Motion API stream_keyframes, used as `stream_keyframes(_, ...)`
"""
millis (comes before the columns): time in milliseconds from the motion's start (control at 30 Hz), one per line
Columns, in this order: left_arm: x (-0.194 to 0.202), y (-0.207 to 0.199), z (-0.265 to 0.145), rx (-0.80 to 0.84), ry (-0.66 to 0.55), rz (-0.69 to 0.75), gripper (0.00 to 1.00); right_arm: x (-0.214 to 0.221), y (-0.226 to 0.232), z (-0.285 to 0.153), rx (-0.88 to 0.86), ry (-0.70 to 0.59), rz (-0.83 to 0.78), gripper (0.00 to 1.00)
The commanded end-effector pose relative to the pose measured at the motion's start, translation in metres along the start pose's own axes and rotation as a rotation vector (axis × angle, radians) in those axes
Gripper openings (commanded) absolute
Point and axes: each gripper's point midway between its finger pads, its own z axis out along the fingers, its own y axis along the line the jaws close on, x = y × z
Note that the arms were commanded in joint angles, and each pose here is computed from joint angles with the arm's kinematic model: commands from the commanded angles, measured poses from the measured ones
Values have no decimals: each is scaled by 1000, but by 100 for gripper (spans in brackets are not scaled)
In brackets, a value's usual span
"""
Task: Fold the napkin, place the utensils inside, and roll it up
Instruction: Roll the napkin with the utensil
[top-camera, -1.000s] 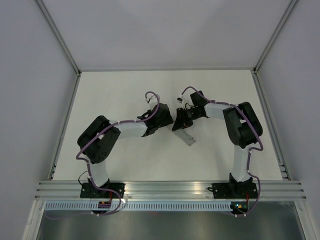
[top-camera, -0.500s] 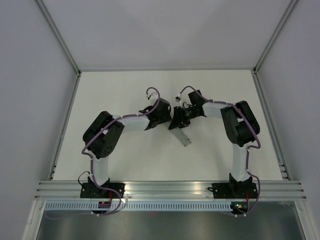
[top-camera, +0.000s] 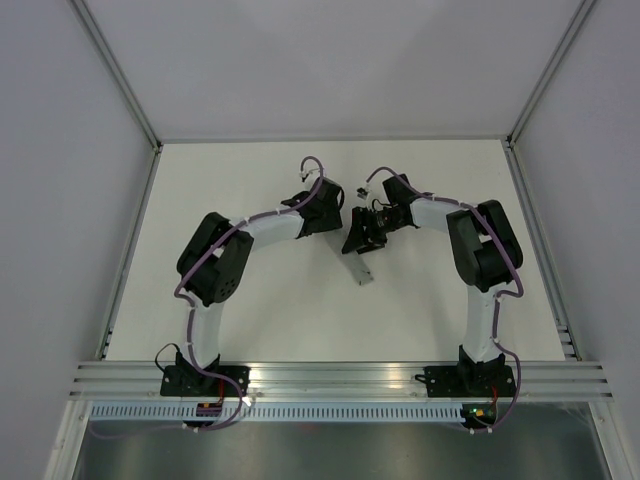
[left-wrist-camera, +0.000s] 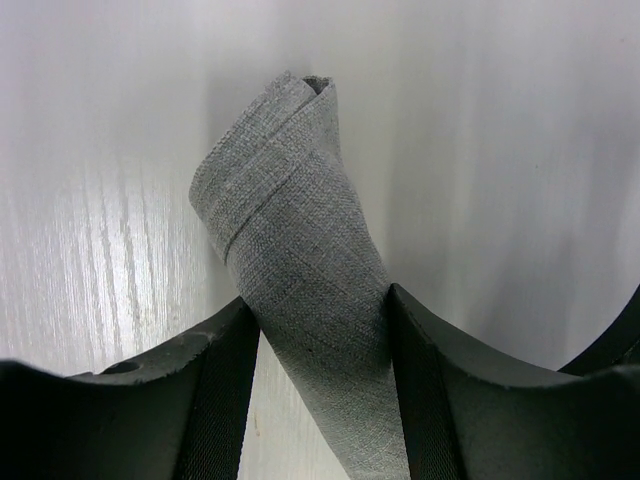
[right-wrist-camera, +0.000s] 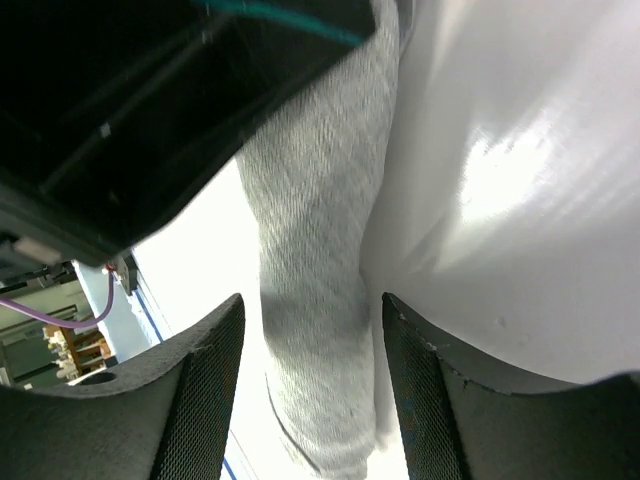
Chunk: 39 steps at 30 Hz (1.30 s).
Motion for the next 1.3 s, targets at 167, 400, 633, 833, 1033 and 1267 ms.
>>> stream_keyframes(167, -9, -8, 11, 33, 71, 138, 57, -14, 10, -20, -31, -26, 8, 63)
stream_keyframes(400, -12, -14, 20, 75, 123, 226, 58, -14, 12, -29, -49, -32, 7, 63)
stream_keyframes(633, -19, -29, 25, 131, 170, 359, 57, -13, 12, -33, -51, -36, 0, 64)
stream_keyframes(833, -28, -37, 27, 159, 159, 416, 59, -17, 9, -38, -37, -58, -9, 63)
stream_keyframes(1033, -33, -42, 31, 171, 165, 457, 62, -18, 3, -44, -21, -72, 0, 63)
stream_keyframes(1267, -37, -46, 29, 181, 153, 451, 64, -16, -2, -44, -15, -72, 6, 63)
